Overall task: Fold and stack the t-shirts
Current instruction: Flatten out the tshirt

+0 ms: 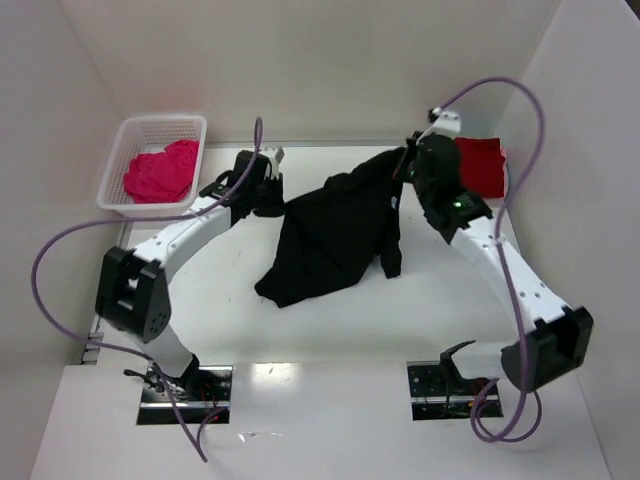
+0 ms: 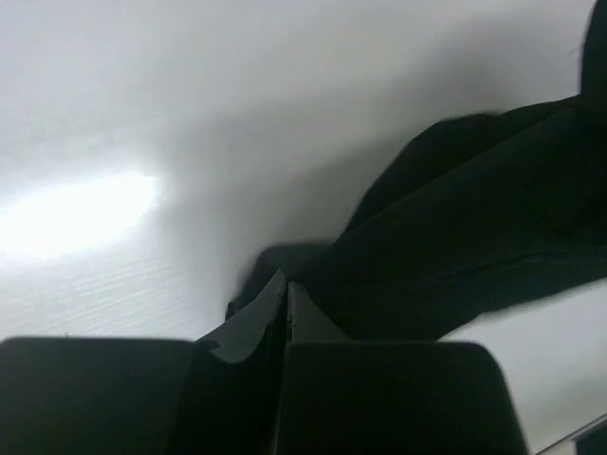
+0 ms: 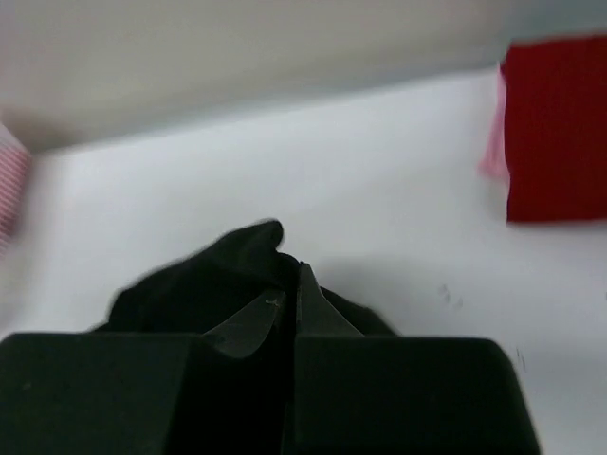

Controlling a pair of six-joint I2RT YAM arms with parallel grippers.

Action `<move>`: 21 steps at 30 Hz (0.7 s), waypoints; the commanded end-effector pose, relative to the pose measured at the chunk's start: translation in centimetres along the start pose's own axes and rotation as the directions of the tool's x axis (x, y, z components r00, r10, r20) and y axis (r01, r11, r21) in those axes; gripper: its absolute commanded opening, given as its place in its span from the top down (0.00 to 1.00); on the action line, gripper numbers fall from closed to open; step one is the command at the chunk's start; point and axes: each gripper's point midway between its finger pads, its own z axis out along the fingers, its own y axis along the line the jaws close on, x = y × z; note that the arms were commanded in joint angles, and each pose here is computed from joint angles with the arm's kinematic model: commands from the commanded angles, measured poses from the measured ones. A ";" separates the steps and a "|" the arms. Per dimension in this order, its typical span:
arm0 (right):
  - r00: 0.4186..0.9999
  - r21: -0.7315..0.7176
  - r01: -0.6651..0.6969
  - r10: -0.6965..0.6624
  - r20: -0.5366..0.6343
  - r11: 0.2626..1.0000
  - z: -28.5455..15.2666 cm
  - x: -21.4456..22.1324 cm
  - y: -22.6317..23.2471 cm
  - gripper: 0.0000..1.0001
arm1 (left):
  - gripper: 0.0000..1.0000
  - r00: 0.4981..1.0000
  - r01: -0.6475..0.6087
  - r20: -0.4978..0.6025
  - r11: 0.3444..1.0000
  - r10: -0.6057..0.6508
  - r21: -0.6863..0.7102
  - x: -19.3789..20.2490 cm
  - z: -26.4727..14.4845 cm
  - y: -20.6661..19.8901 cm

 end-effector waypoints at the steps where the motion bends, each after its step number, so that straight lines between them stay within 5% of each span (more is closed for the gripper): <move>1: 1.000 0.056 -0.016 0.015 0.017 0.998 1.9 2.0 -1.2 1.00 | 1.00 0.999 0.026 0.044 0.997 -0.029 0.069 -1.8 0.6 0.5; 7: 0.999 0.087 -0.002 0.005 -0.033 0.996 6.6 5.4 -1.7 1.00 | 1.00 0.998 0.068 -0.004 0.996 -0.068 0.054 -3.0 5.8 6.1; 11: 1.000 0.097 -0.004 0.007 -0.030 0.995 9.1 5.7 -1.6 1.00 | 0.98 0.993 0.071 -0.100 0.984 -0.055 0.164 -2.4 8.1 7.3; 13: 0.999 0.110 0.008 -0.004 -0.039 0.994 10.3 6.5 -2.1 1.00 | 0.90 0.988 0.094 -0.137 0.979 -0.070 0.180 -1.7 8.5 8.0; 18: 0.999 0.106 0.020 -0.017 -0.033 0.994 11.0 6.5 -2.2 1.00 | 0.50 0.990 0.081 -0.130 0.977 -0.056 0.197 -0.8 6.4 7.3; 21: 0.999 0.097 0.023 -0.019 -0.045 0.995 11.3 7.0 -2.1 1.00 | 0.40 0.992 0.033 -0.124 0.982 -0.009 0.188 0.2 4.3 5.4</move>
